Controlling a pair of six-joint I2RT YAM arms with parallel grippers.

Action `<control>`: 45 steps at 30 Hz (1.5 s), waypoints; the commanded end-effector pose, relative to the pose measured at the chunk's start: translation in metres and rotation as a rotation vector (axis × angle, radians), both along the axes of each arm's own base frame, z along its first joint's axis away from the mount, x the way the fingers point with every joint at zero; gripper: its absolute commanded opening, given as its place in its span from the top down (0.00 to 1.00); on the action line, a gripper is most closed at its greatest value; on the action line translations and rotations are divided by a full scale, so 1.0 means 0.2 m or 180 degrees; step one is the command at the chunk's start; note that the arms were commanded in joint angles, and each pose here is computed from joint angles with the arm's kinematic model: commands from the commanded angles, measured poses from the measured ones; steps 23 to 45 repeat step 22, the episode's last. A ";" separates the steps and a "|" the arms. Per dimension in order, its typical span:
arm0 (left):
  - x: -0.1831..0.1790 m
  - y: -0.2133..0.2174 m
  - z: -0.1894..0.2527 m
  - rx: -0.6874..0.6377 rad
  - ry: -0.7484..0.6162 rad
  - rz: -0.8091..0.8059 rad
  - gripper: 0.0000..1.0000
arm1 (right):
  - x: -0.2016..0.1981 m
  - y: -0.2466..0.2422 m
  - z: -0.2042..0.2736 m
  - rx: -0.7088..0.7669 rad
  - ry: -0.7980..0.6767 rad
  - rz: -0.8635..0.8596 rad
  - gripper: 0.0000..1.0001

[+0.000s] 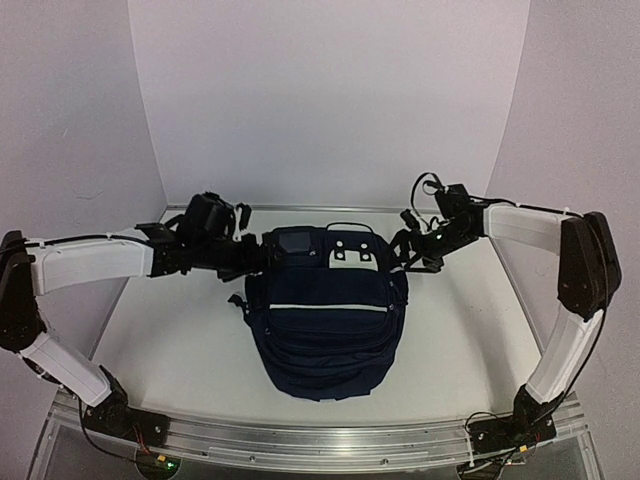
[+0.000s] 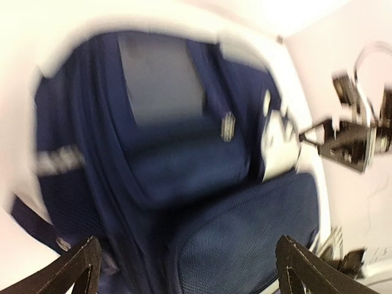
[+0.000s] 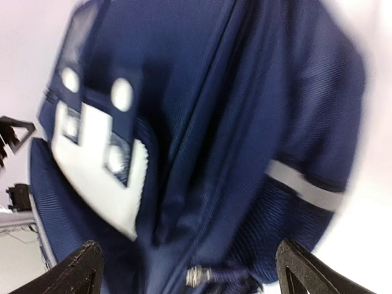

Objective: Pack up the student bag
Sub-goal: Adjust the student bag at the center of the board, then reset both arms

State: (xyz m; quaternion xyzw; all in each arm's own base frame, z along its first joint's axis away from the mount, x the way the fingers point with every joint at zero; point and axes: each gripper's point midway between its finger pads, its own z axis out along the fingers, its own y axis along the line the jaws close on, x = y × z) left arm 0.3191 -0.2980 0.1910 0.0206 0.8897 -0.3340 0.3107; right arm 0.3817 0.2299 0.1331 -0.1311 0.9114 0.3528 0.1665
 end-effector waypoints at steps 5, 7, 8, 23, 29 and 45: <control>0.22 0.43 0.43 0.0178 -0.0388 0.0352 0.00 | 0.11 -0.26 0.53 -0.0092 -0.0916 -0.0282 0.02; 0.26 0.56 0.42 0.0195 -0.0351 0.0548 0.00 | 0.11 -0.33 0.53 -0.0160 -0.0973 -0.0338 0.02; 0.27 0.63 0.40 0.0239 -0.0310 0.0658 0.00 | 0.10 -0.37 0.53 -0.0215 -0.0993 -0.0388 0.02; 0.35 0.88 0.15 0.0489 0.0139 0.1148 0.00 | 0.06 -0.67 0.37 -0.0391 -0.0879 -0.0669 0.02; 0.35 0.88 0.15 0.0489 0.0139 0.1148 0.00 | 0.06 -0.67 0.37 -0.0391 -0.0879 -0.0669 0.02; 0.35 0.88 0.15 0.0489 0.0139 0.1148 0.00 | 0.06 -0.67 0.37 -0.0391 -0.0879 -0.0669 0.02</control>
